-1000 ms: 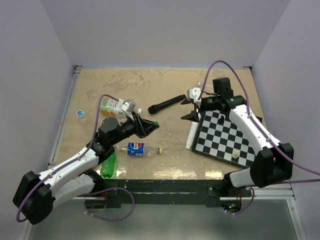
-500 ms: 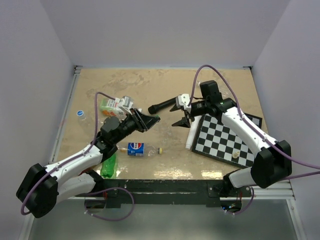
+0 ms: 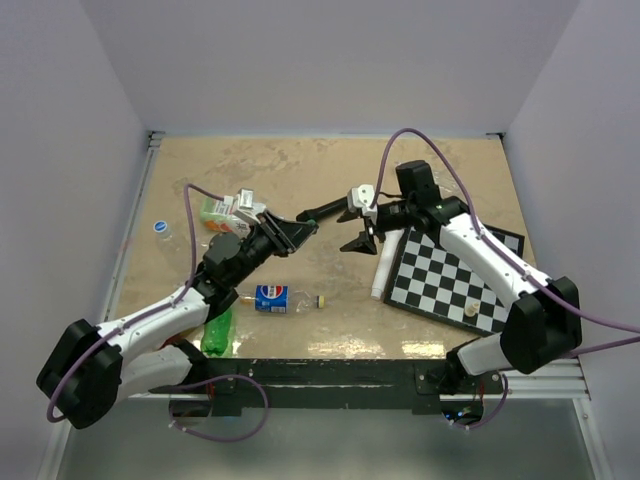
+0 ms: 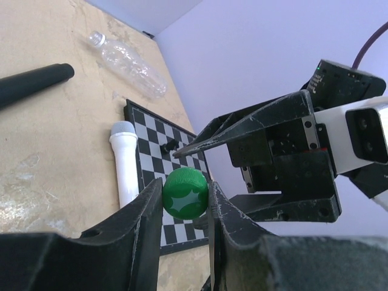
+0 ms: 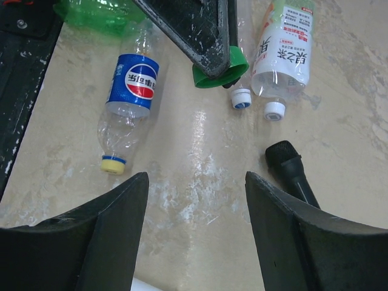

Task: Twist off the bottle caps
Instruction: Place the bottle cap at the center of the board.

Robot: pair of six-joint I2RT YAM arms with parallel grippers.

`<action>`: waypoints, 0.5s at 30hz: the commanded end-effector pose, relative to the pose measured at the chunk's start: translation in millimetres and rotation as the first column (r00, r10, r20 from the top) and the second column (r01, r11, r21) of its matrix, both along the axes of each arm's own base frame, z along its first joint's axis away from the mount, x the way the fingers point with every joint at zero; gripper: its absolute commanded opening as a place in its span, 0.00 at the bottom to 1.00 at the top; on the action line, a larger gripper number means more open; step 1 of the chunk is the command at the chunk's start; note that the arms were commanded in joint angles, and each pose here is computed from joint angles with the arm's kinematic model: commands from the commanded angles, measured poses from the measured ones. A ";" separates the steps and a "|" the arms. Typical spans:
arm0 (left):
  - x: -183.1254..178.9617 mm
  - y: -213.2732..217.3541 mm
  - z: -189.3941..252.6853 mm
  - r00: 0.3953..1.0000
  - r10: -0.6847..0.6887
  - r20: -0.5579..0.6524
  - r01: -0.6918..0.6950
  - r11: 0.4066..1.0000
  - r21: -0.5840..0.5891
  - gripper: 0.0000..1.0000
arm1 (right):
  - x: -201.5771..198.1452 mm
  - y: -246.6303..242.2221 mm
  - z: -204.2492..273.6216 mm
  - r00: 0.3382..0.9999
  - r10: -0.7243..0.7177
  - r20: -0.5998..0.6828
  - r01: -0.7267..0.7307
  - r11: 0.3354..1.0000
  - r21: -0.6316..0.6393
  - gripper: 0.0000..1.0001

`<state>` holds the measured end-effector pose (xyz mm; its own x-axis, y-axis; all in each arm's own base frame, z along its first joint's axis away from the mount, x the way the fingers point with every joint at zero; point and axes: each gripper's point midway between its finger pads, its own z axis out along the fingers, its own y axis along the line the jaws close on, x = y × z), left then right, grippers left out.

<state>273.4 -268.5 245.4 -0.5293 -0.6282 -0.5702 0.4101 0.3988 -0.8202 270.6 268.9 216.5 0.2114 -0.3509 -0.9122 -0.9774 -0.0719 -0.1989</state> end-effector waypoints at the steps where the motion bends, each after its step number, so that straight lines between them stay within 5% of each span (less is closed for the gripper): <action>1: 13.1 2.8 25.8 0.998 0.060 0.001 -0.060 0.989 -0.136 0.00 | 10.9 5.6 5.8 0.998 -0.056 -0.018 0.056 0.998 0.015 0.68; 15: 47.3 0.9 10.4 0.962 0.153 -0.224 -0.213 0.938 -0.273 0.00 | 3.7 32.3 35.3 0.989 -0.076 -0.129 0.096 0.983 0.154 0.66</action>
<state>302.7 -270.3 222.4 -0.5440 -0.7674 -0.3393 0.1828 0.2863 -0.9405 279.8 290.5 224.5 0.0863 -0.3030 -0.9491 -0.9944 0.0320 -0.1006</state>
